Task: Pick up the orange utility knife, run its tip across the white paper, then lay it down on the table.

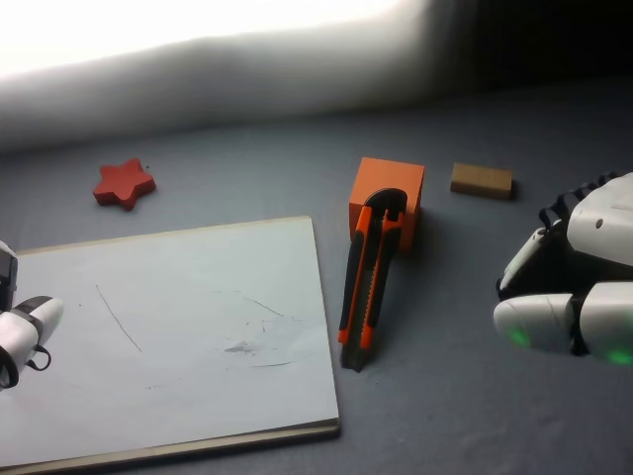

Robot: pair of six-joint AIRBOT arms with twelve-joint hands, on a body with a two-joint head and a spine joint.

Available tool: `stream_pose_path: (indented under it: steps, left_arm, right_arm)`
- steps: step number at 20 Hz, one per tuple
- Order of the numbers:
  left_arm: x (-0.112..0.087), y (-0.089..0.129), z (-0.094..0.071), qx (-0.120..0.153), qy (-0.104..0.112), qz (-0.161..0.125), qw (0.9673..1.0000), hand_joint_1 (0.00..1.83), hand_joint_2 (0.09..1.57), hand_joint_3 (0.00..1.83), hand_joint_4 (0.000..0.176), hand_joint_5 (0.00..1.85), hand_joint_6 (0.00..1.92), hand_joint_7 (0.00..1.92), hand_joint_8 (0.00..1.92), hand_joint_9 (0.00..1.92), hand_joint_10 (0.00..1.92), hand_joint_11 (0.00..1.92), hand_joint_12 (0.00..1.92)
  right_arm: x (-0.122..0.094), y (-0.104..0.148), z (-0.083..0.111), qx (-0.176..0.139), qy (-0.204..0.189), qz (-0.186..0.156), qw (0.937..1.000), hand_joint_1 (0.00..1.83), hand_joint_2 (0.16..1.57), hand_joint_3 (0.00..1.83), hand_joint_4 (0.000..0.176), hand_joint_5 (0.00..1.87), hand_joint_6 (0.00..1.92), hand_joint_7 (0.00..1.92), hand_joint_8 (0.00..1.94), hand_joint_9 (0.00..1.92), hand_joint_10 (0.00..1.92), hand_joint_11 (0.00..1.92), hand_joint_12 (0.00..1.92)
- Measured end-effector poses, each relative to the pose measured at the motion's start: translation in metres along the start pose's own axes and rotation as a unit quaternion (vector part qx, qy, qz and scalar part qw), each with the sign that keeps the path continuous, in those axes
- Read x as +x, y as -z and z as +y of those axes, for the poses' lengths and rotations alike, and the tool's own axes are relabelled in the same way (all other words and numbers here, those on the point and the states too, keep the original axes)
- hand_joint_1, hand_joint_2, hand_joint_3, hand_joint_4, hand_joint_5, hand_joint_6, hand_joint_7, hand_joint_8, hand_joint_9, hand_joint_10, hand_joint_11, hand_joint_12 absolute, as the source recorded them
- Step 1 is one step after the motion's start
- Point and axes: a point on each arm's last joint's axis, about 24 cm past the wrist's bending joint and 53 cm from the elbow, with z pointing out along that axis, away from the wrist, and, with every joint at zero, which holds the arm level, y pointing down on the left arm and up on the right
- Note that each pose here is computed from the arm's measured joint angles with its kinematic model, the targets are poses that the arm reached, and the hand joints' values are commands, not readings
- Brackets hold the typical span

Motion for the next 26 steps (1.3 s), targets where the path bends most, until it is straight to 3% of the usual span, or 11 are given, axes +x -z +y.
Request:
stream_pose_path:
  steps: [1, 4, 6, 7, 8, 10, 11, 14, 19, 22, 26]
  left_arm:
    - [0.001, 0.0, 0.001, -0.002, 0.0, 0.003, 1.0, 0.24, 1.36, 0.04, 0.016, 0.1, 0.01, 0.24, 0.0, 0.2, 0.05, 0.0, 0.85]
    - [0.003, 0.002, 0.001, 0.0, 0.0, 0.005, 1.0, 0.24, 1.37, 0.02, 0.019, 0.11, 0.01, 0.22, 0.0, 0.21, 0.03, 0.0, 0.87]
    - [0.008, 0.003, 0.005, -0.004, 0.011, 0.012, 0.9999, 0.24, 1.36, 0.01, 0.024, 0.12, 0.01, 0.23, 0.0, 0.24, 0.03, 0.0, 0.9]
    - [0.01, 0.003, 0.007, -0.008, 0.014, 0.016, 0.9997, 0.22, 1.37, 0.01, 0.023, 0.12, 0.01, 0.23, 0.0, 0.24, 0.03, 0.0, 0.89]
    - [0.009, 0.004, 0.007, -0.009, 0.014, 0.015, 0.9997, 0.2, 1.38, 0.01, 0.024, 0.11, 0.0, 0.23, 0.0, 0.24, 0.02, 0.0, 0.88]
    - [0.01, 0.005, 0.007, -0.006, 0.013, 0.016, 0.9998, 0.19, 1.39, 0.01, 0.024, 0.11, 0.0, 0.22, 0.0, 0.23, 0.01, 0.0, 0.85]
    - [0.012, 0.006, 0.006, -0.004, 0.019, 0.019, 0.9996, 0.19, 1.39, 0.01, 0.022, 0.12, 0.0, 0.23, 0.0, 0.24, 0.01, 0.0, 0.86]
    - [0.014, 0.007, 0.005, -0.003, 0.028, 0.023, 0.9993, 0.22, 1.39, 0.0, 0.022, 0.14, 0.01, 0.23, 0.0, 0.23, 0.01, 0.0, 0.89]
    - [0.024, 0.005, -0.004, 0.007, 0.034, 0.029, 0.999, 0.21, 1.39, 0.0, 0.023, 0.13, 0.0, 0.24, 0.0, 0.25, 0.01, 0.0, 0.92]
    - [0.023, 0.004, -0.012, 0.014, 0.046, 0.026, 0.9985, 0.23, 1.35, 0.0, 0.014, 0.15, 0.0, 0.25, 0.0, 0.23, 0.0, 0.0, 0.91]
    - [0.029, 0.005, -0.02, 0.016, 0.061, 0.033, 0.9975, 0.24, 1.34, 0.0, 0.012, 0.15, 0.0, 0.25, 0.0, 0.22, 0.0, 0.0, 0.89]
  right_arm:
    - [0.001, 0.0, -0.001, 0.001, 0.0, 0.001, 1.0, 0.12, 1.18, 0.06, 0.0, 0.0, 0.0, 0.02, 0.0, 0.01, 0.04, 0.0, 0.0]
    - [0.004, 0.0, -0.003, 0.005, 0.0, 0.005, 1.0, 0.17, 1.18, 0.05, 0.0, 0.0, 0.0, 0.0, 0.0, 0.0, 0.0, 0.0, 0.0]
    - [0.003, 0.001, 0.0, -0.002, 0.007, 0.001, 1.0, 0.21, 1.17, 0.03, 0.0, 0.0, 0.0, 0.0, 0.0, 0.0, 0.0, 0.0, 0.0]
    - [0.004, 0.001, -0.001, -0.002, 0.016, 0.002, 0.9999, 0.41, 1.17, 0.03, 0.0, 0.0, 0.0, 0.0, 0.0, 0.0, 0.0, 0.0, 0.0]
    - [0.007, 0.002, -0.003, -0.001, 0.026, 0.005, 0.9997, 0.75, 1.14, 0.01, 0.0, 0.0, 0.0, 0.0, 0.0, 0.0, 0.0, 0.0, 0.0]
    - [0.007, 0.002, 0.001, -0.018, 0.058, 0.003, 0.9981, 1.05, 1.1, 0.0, 0.0, 0.0, 0.0, 0.0, 0.0, 0.0, 0.0, 0.0, 0.0]
    - [0.004, 0.001, 0.008, -0.039, 0.084, -0.003, 0.9957, 1.09, 1.1, 0.0, 0.0, 0.0, 0.0, 0.0, 0.0, 0.0, 0.0, 0.0, 0.0]
    - [-0.02, 0.0, 0.026, -0.105, 0.157, -0.04, 0.9812, 1.1, 1.13, 0.01, 0.0, 0.0, 0.0, 0.0, 0.0, 0.0, 0.0, 0.0, 0.0]
    - [-0.025, -0.019, 0.045, -0.148, 0.255, -0.033, 0.9549, 1.07, 1.14, 0.01, 0.0, 0.0, 0.0, 0.0, 0.0, 0.0, 0.0, 0.0, 0.0]
    - [-0.042, -0.05, 0.05, -0.129, 0.277, -0.021, 0.952, 1.06, 1.14, 0.01, 0.0, 0.0, 0.0, 0.0, 0.0, 0.0, 0.0, 0.0, 0.0]
    - [-0.042, -0.086, 0.052, -0.12, 0.283, 0.013, 0.9513, 1.01, 1.16, 0.02, 0.0, 0.0, 0.0, 0.0, 0.0, 0.0, 0.0, 0.0, 0.0]
